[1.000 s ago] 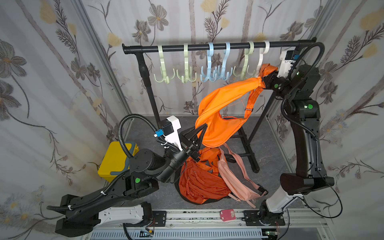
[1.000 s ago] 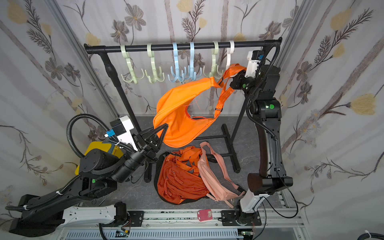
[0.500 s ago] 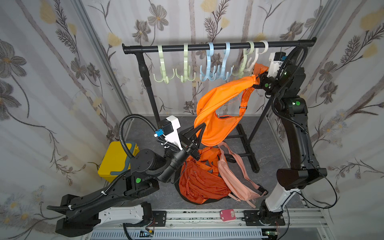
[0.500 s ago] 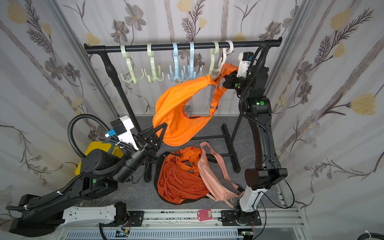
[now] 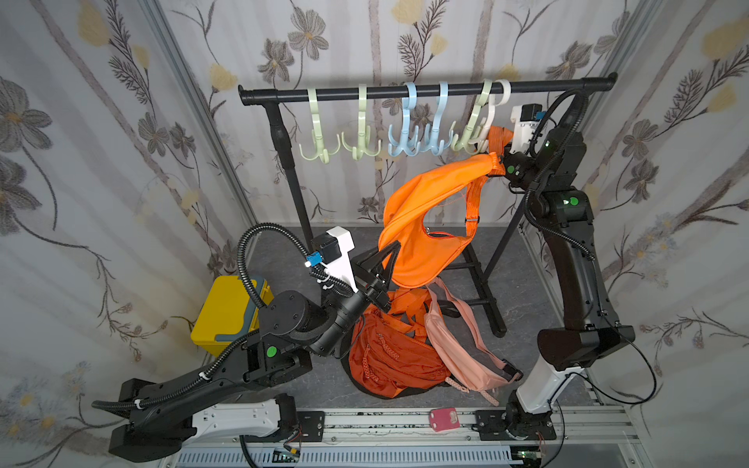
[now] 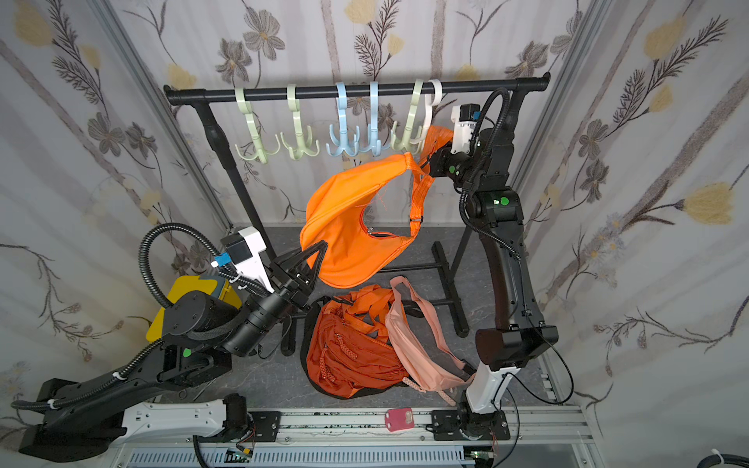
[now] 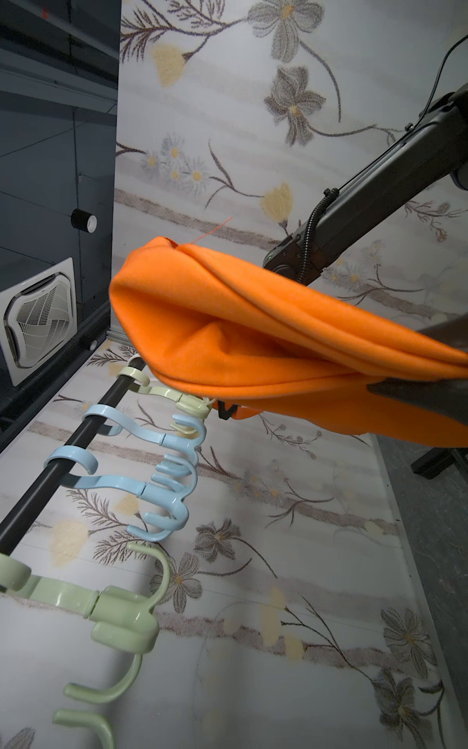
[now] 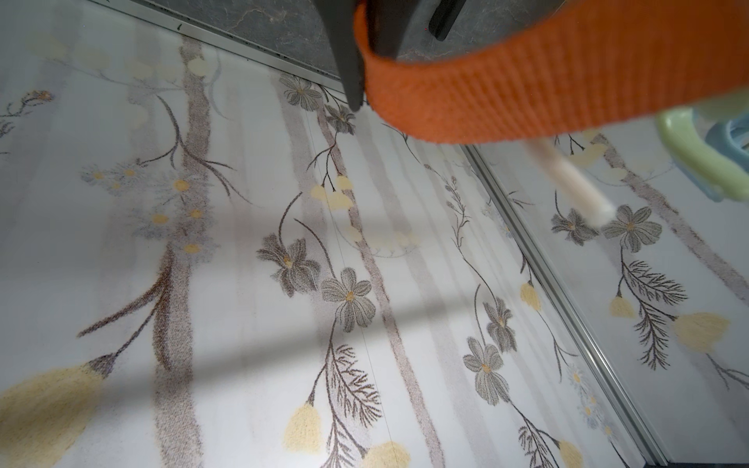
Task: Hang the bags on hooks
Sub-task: Hang the bag on the hook.
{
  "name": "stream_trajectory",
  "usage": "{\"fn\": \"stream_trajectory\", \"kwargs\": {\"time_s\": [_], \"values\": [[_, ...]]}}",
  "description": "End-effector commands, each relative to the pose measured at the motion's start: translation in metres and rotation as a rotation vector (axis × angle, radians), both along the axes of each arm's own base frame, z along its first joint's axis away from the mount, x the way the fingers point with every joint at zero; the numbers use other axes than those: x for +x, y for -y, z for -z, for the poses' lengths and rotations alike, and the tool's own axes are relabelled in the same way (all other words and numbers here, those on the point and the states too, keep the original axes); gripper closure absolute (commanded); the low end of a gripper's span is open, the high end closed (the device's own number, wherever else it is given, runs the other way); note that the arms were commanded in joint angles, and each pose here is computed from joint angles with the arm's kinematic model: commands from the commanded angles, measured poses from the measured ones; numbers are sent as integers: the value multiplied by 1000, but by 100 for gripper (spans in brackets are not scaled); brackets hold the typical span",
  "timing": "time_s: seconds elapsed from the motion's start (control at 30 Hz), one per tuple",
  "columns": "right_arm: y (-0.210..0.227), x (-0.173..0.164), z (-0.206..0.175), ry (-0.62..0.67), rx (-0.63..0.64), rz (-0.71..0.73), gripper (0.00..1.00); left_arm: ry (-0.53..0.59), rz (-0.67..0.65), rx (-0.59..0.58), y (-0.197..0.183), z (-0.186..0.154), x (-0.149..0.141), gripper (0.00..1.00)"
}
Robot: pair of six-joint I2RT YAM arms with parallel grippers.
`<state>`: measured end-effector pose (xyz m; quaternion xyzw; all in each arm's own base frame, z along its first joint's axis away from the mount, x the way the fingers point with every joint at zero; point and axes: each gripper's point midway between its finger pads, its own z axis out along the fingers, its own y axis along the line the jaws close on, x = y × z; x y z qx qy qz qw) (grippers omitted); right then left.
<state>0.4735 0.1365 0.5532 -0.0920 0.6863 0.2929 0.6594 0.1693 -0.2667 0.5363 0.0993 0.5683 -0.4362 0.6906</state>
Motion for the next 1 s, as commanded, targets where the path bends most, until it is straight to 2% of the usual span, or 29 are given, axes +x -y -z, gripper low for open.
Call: {"fn": "stream_trajectory", "kwargs": {"time_s": [0.0, 0.13, 0.4, 0.77, 0.97], "values": [[11, -5, -27, 83, 30, 63, 100, -12, -13, -44, -7, -6, 1, 100], [9, -1, -35, 118, 56, 49, 100, -16, -18, -49, -8, -8, 2, 100], [-12, 21, -23, 106, 59, -8, 100, -13, -34, -62, -7, -14, 5, 100], [-14, 4, -44, 165, 62, -25, 100, -4, -41, -89, -11, -21, 4, 100], [-10, 13, -46, 194, 71, 10, 100, -12, -81, -129, -20, -25, 8, 100]]}}
